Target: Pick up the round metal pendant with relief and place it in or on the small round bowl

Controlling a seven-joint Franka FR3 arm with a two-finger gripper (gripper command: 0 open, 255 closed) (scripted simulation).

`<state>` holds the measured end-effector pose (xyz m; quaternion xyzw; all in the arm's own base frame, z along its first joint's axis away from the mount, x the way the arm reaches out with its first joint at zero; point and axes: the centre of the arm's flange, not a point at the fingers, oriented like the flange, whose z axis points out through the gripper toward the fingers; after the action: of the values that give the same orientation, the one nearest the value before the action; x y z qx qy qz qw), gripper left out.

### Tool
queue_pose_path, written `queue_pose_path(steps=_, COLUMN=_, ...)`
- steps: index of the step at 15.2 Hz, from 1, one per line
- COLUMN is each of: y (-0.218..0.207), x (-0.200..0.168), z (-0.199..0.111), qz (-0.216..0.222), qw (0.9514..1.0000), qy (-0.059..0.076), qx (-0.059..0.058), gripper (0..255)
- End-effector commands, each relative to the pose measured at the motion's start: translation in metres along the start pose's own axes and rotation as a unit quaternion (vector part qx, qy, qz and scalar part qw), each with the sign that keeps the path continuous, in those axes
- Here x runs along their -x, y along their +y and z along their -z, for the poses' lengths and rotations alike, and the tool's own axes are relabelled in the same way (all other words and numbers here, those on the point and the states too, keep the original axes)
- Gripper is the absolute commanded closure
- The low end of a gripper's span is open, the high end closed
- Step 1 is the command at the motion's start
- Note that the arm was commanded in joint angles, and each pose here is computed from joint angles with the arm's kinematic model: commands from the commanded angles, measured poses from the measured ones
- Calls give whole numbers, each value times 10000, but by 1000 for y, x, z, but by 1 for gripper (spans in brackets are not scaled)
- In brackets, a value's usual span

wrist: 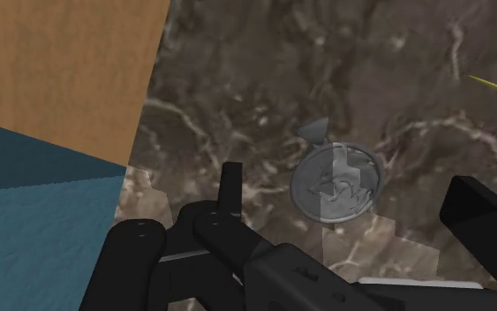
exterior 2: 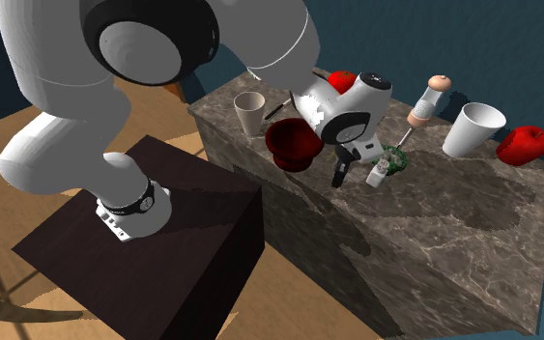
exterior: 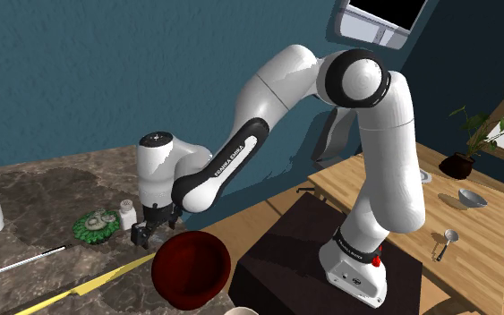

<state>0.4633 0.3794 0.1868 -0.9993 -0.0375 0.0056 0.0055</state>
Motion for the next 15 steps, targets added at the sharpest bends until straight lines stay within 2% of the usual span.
queue_pose_path(steps=1, y=-1, x=0, z=-3, qz=1, qw=10000, qy=3, qx=-1, gripper=0)
queue_pose_path(steps=7, y=-1, x=0, z=-3, qz=1, qw=10000, qy=3, qx=-1, gripper=0)
queue_pose_path(steps=8, y=-1, x=0, z=-3, qz=1, qw=10000, qy=3, qx=-1, gripper=255)
queue_pose_path(steps=15, y=0, x=0, z=-2, qz=1, qw=10000, qy=3, qx=-1, gripper=255)
